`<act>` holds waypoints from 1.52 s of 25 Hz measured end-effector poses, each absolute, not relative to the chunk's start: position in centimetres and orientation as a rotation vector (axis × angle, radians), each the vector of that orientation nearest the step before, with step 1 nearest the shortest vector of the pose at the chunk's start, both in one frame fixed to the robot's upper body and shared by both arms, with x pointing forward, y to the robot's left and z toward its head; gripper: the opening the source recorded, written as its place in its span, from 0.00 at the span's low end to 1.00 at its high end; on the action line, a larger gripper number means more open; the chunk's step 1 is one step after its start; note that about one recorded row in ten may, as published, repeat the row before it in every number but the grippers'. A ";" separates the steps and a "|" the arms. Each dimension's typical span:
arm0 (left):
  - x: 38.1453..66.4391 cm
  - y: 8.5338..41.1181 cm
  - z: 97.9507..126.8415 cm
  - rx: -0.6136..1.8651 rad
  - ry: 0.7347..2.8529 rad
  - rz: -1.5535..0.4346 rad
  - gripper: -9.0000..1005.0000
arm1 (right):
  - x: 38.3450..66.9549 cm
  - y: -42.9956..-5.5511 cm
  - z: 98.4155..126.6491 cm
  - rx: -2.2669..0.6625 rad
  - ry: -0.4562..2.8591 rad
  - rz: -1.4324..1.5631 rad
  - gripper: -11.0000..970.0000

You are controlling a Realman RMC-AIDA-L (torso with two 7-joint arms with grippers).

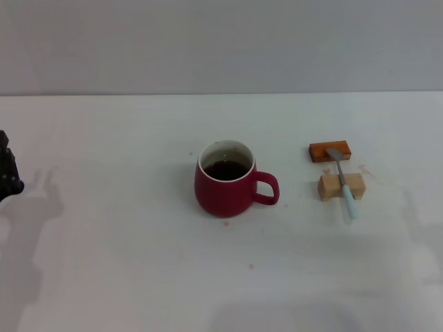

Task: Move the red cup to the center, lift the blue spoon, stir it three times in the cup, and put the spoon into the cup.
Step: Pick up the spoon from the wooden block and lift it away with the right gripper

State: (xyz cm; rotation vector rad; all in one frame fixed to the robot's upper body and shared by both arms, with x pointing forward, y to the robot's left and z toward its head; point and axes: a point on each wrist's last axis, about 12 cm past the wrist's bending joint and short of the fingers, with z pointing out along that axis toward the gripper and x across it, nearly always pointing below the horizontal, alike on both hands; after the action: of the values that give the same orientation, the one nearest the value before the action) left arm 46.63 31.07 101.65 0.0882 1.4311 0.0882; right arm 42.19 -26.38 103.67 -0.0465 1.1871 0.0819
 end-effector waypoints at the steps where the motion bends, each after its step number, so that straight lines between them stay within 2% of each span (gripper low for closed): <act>1: 46.6 31.1 101.6 0.088 1.431 0.088 0.17 | 42.2 -26.4 103.7 -0.047 1.187 0.082 0.78; 4: 46.2 31.4 101.3 0.083 1.448 0.090 0.17 | 42.2 -26.0 103.1 -0.067 1.228 0.096 0.78; 10: 46.0 31.4 101.1 0.087 1.462 0.092 0.33 | 42.8 -25.6 102.2 -0.096 1.312 0.110 0.78; 15: 45.9 31.5 100.9 0.090 1.471 0.095 0.56 | 43.4 -24.7 101.4 -0.142 1.388 0.153 0.78; 21: 45.9 31.4 100.8 0.090 1.477 0.094 0.78 | 43.5 -24.3 100.9 -0.154 1.431 0.186 0.77; 32: 46.1 31.4 100.8 0.099 1.485 0.095 0.86 | 43.3 -24.1 100.7 -0.172 1.436 0.197 0.76; 38: 45.9 31.6 100.7 0.097 1.489 0.099 0.86 | 43.2 -23.6 100.6 -0.200 1.443 0.219 0.76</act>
State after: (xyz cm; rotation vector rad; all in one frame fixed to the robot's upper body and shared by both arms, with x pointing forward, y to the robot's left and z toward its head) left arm 45.85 31.56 100.67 0.0966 1.4895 0.0987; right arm 43.18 -23.64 100.57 -0.2004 1.4435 0.2195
